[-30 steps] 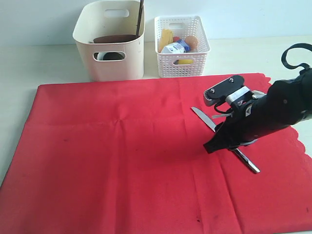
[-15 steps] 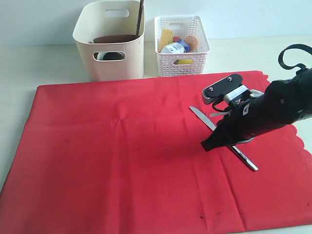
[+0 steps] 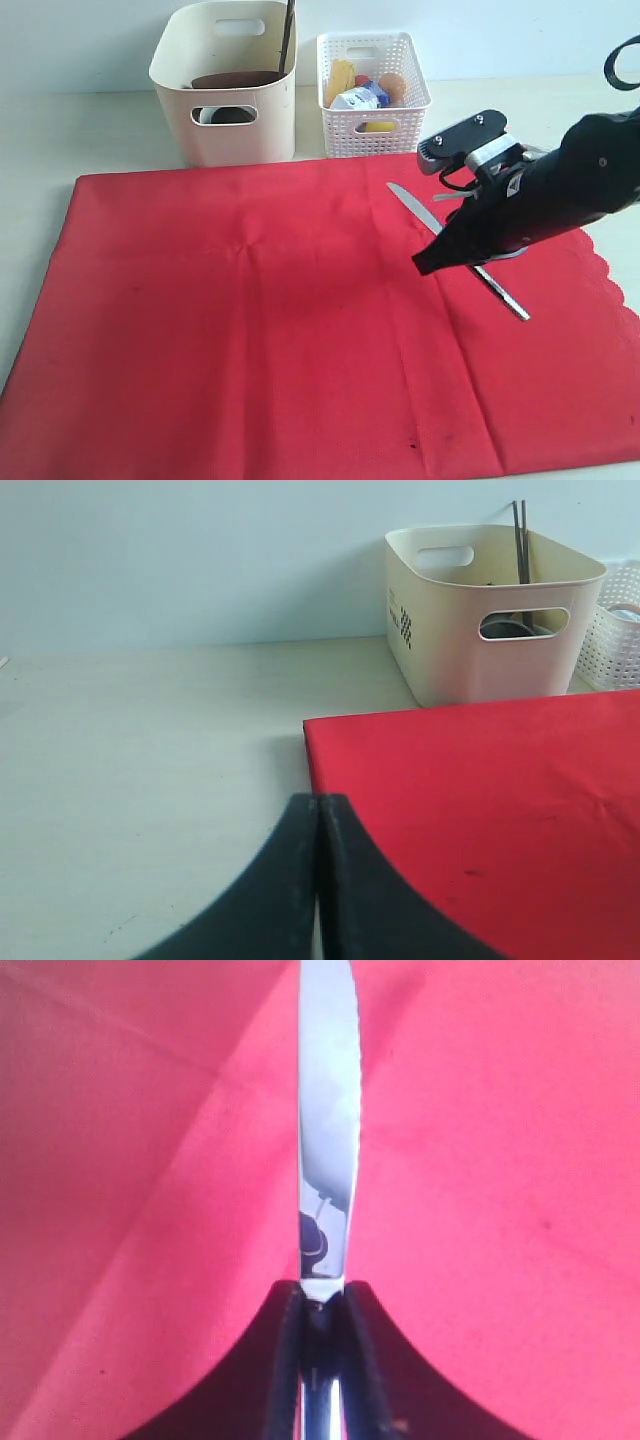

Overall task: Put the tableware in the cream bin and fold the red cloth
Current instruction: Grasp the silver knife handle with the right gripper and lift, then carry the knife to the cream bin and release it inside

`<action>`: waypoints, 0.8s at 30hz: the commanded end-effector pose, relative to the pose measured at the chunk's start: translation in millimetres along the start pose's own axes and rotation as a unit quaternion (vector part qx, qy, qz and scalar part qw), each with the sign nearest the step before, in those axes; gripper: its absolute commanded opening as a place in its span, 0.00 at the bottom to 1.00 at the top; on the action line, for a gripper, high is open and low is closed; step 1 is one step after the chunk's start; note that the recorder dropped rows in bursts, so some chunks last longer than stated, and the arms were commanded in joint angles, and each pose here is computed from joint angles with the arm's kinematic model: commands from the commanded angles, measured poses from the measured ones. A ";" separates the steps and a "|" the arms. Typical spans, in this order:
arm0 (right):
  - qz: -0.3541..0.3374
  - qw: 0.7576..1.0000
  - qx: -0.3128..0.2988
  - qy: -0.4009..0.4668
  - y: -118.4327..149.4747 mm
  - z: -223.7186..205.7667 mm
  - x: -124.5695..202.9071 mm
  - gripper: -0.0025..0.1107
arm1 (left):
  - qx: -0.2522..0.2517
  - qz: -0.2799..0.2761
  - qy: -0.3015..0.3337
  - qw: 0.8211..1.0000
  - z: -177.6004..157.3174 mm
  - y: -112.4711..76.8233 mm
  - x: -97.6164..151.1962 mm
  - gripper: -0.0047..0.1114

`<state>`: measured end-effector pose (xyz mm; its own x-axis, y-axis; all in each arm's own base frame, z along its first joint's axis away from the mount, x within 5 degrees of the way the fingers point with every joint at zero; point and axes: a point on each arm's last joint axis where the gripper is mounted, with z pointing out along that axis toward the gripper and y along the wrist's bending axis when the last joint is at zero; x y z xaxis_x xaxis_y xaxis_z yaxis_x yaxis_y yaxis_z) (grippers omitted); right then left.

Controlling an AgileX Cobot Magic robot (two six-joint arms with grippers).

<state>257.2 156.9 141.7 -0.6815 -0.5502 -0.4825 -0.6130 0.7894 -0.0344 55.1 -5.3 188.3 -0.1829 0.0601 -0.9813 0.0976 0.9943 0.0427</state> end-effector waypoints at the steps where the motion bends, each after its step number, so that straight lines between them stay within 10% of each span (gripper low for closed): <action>1: 0.035 0.999 -0.005 -0.032 -2.0 -8.6 -21.0 0.02 | 0.000 -0.005 -0.005 1.000 -0.5 -0.1 -0.7 0.05; 24: 0.083 0.948 -0.204 -0.231 11.4 -25.3 -196.1 0.02 | 0.000 -0.005 -0.005 1.000 -0.5 -0.1 -0.7 0.05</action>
<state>358.3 252.9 253.8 -0.5981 -0.2270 -0.7686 -0.6609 0.6821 0.3129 55.1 -5.3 188.3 -0.1829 0.0601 -0.9813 0.0976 0.9943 0.0427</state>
